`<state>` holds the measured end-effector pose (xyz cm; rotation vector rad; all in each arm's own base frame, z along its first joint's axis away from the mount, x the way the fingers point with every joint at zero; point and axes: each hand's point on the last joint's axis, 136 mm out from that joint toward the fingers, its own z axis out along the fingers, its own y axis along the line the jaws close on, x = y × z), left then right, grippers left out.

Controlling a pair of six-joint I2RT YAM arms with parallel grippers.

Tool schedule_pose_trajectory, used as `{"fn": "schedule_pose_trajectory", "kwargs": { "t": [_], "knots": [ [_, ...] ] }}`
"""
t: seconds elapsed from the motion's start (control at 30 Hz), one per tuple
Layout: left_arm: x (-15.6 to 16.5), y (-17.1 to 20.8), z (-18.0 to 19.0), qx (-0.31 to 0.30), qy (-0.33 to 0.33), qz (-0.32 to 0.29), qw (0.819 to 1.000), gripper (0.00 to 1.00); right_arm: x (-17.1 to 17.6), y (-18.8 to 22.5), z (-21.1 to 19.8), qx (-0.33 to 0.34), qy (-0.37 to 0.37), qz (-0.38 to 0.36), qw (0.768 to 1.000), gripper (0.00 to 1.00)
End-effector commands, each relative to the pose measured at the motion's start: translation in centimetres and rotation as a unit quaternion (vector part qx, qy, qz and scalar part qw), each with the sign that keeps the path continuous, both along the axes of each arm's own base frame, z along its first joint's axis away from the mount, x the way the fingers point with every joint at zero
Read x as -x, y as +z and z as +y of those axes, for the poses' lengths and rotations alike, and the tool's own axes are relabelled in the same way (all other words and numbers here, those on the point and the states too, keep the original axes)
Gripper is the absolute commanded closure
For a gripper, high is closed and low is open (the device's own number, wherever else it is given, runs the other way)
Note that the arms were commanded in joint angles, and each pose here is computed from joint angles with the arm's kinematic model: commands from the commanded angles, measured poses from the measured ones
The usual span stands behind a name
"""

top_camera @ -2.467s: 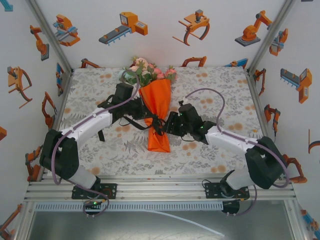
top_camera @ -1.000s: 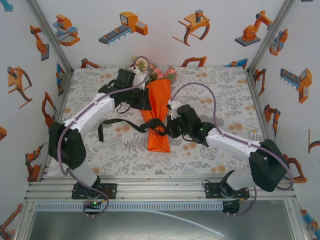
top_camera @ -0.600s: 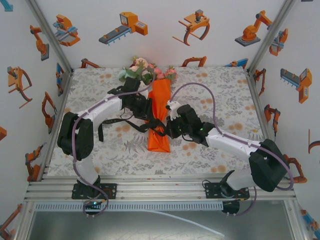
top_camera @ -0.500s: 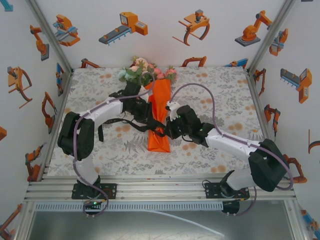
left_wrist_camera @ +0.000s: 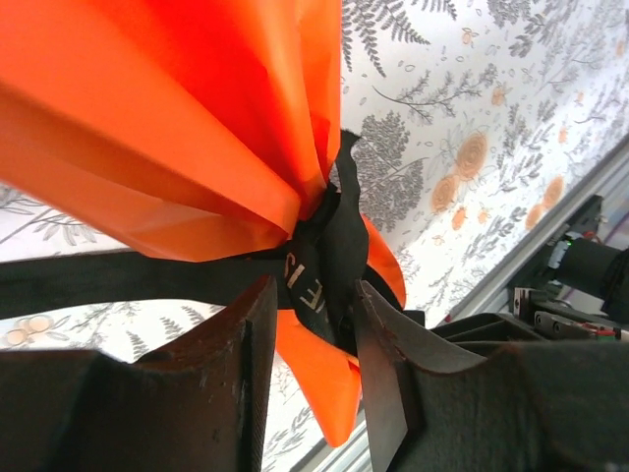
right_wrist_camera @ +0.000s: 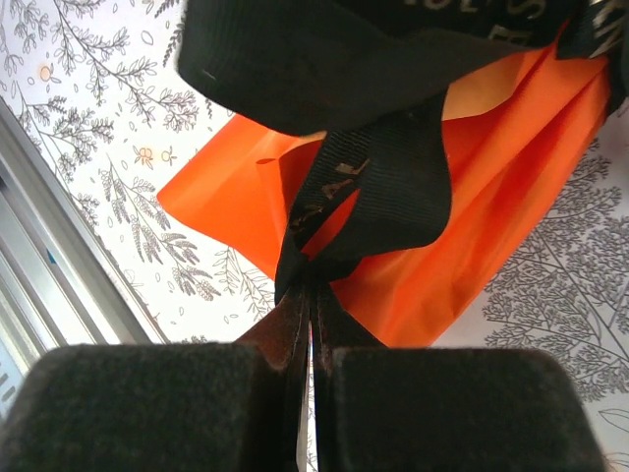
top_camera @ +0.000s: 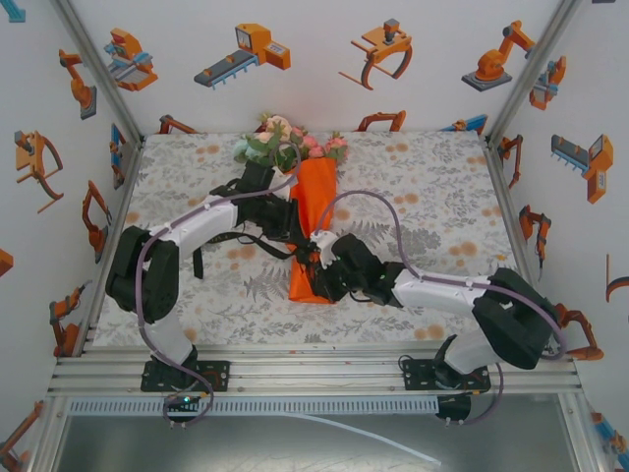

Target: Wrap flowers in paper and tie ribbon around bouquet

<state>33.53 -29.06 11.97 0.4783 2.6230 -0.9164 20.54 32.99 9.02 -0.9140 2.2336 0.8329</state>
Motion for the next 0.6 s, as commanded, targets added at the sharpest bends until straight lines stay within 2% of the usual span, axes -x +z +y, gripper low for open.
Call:
{"fn": "schedule_pose_trajectory", "kwargs": {
  "t": [0.0,0.13,0.2,0.33,0.5,0.57],
  "knots": [
    [-0.4,1.3,0.9,-0.028,-0.004,-0.032,0.999,0.61,0.9,-0.2,0.6,-0.005,0.02,-0.008,1.0,1.0],
    [-0.7,0.9,0.6,-0.027,0.0,-0.02,0.999,0.61,0.9,0.1,0.6,-0.005,0.017,-0.012,1.0,1.0],
    [-0.8,0.4,0.2,-0.019,0.002,-0.005,1.0,0.68,0.6,0.3,0.5,-0.004,0.014,-0.019,1.0,1.0],
    [-0.2,0.5,-0.7,0.011,-0.007,0.013,1.0,0.72,0.2,0.5,0.4,0.001,0.009,-0.03,1.0,1.0],
    [0.7,1.6,-1.2,0.057,-0.002,0.02,0.998,0.71,0.1,0.5,0.3,0.007,0.007,-0.037,0.999,1.0],
    [0.8,2.3,-1.1,0.073,0.008,0.008,0.997,0.64,0.1,0.5,0.3,0.006,0.007,-0.036,0.999,1.0]
  ]
}}
